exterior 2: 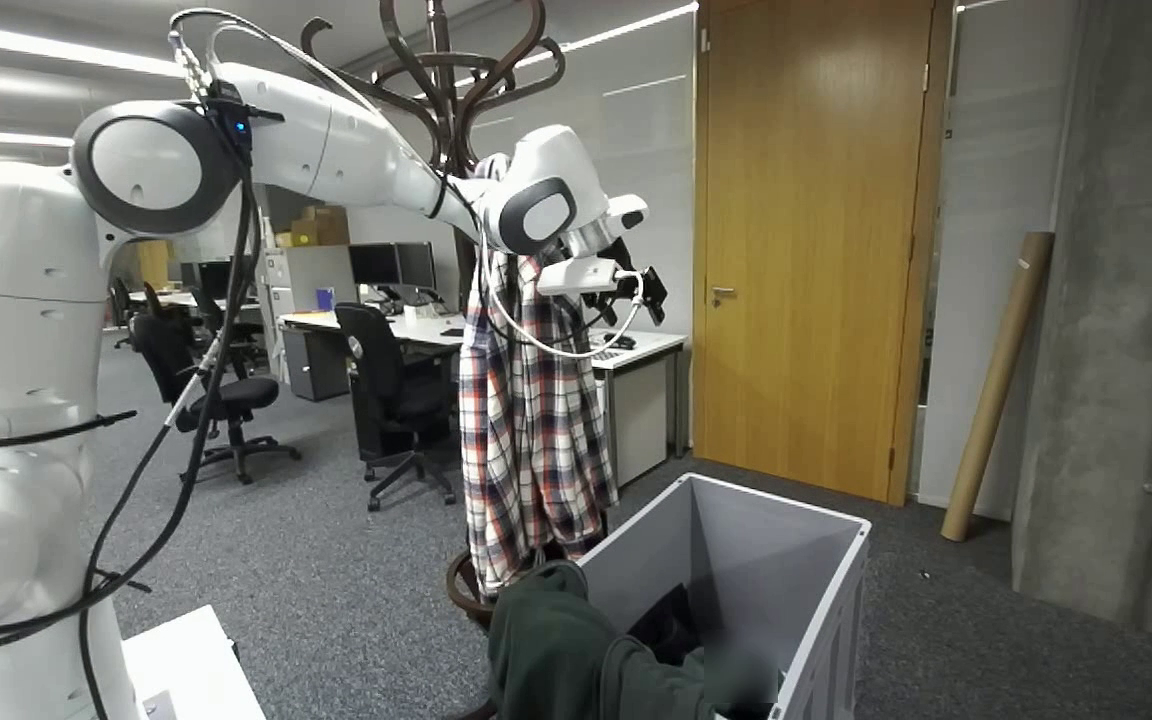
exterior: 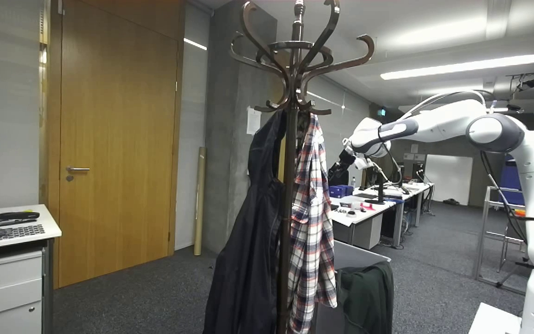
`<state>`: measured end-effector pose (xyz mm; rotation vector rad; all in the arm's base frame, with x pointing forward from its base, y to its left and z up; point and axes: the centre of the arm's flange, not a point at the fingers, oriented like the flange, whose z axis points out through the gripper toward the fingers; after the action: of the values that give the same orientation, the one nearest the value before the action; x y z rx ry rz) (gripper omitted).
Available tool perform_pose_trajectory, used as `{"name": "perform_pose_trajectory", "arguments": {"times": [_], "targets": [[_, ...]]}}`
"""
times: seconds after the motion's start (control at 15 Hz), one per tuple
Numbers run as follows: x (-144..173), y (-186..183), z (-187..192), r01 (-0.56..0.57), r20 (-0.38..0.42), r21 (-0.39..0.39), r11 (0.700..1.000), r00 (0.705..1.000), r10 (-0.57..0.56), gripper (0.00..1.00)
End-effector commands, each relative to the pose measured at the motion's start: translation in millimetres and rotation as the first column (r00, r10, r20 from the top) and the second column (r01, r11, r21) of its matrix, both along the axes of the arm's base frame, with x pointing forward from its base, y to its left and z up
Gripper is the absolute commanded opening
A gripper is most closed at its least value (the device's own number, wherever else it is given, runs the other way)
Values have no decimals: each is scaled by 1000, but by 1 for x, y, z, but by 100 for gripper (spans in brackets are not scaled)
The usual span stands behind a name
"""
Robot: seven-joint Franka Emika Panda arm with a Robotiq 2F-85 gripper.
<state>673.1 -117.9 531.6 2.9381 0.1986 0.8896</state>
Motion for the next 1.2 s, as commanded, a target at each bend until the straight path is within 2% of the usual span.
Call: {"name": "perform_pose_trajectory", "arguments": {"times": [0.0,0.2,0.27,0.67,0.8,0.93,1.13], "targets": [[-65,-11,-16,-97,-117,-55,994,989,90,100],[-100,-19,-45,-189,-159,-45,981,971,180,100],[-55,-15,-37,-132,-148,-45,990,981,124,100],[-58,-12,-44,-143,-162,-42,989,978,134,100],[-55,-5,-46,-107,-148,-85,991,985,93,100],[-61,3,-63,-37,-147,-116,993,989,19,100],[-79,7,-94,47,-169,-112,993,983,-65,100]]}}
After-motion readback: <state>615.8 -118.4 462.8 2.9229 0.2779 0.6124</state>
